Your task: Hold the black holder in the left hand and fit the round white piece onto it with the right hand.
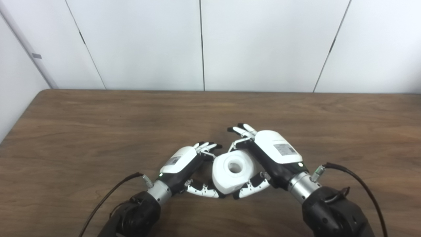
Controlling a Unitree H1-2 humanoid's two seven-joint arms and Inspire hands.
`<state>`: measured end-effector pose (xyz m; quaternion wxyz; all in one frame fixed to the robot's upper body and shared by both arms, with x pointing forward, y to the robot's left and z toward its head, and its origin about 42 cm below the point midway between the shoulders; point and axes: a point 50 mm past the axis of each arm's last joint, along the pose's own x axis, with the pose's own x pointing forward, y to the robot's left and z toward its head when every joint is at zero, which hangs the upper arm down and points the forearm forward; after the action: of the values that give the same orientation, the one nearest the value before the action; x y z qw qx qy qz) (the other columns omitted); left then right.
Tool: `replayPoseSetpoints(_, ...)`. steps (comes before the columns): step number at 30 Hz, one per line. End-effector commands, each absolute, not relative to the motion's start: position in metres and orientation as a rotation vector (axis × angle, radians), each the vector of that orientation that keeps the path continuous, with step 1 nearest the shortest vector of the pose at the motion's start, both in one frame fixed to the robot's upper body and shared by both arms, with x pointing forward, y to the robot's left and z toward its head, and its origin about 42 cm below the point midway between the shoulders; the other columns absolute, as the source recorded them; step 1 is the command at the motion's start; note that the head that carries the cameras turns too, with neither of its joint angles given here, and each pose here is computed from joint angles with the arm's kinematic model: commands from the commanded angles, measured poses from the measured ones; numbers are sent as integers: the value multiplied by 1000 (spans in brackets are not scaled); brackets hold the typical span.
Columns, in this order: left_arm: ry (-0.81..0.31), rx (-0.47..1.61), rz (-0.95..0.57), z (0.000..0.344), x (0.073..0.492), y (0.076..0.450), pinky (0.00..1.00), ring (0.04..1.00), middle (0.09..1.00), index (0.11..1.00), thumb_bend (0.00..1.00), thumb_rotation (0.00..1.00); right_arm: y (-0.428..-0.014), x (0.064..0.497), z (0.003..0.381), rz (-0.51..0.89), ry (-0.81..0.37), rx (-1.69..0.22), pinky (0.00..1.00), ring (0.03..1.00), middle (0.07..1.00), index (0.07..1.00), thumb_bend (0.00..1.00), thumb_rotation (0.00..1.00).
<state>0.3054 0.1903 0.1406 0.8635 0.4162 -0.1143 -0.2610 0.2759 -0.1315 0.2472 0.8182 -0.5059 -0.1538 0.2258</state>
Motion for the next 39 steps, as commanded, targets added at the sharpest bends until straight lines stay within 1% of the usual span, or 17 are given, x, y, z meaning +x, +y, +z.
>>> replayPoseSetpoints(1,-288,873,-537,149,309,186,1000,984,937,481,515,46,-126,278,262,454,-414,-1079,854,978,924,479,508,146)
replayPoseSetpoints(11,-293,873,-536,146,310,187,1000,981,934,481,515,46,-128,280,262,449,-412,-1079,881,983,926,478,508,145)
replayPoseSetpoints(18,-287,868,-535,147,308,187,1000,986,938,481,515,46,-129,285,253,437,-395,-1111,848,968,920,479,510,143)
replayPoseSetpoints(21,-287,869,-536,147,308,188,1000,982,935,481,515,46,-133,289,251,419,-383,-1129,858,966,915,479,511,140)
replayPoseSetpoints(26,-286,872,-536,148,308,188,1000,976,932,481,515,47,-139,295,248,391,-368,-1145,824,965,912,480,511,142)
replayPoseSetpoints(33,-281,866,-536,149,307,187,1000,983,936,480,515,47,-141,295,241,399,-352,-1164,793,955,909,479,512,144)
replayPoseSetpoints(39,-287,871,-532,150,307,184,1000,977,934,480,515,47,-142,293,240,407,-347,-1166,795,960,910,479,512,144)
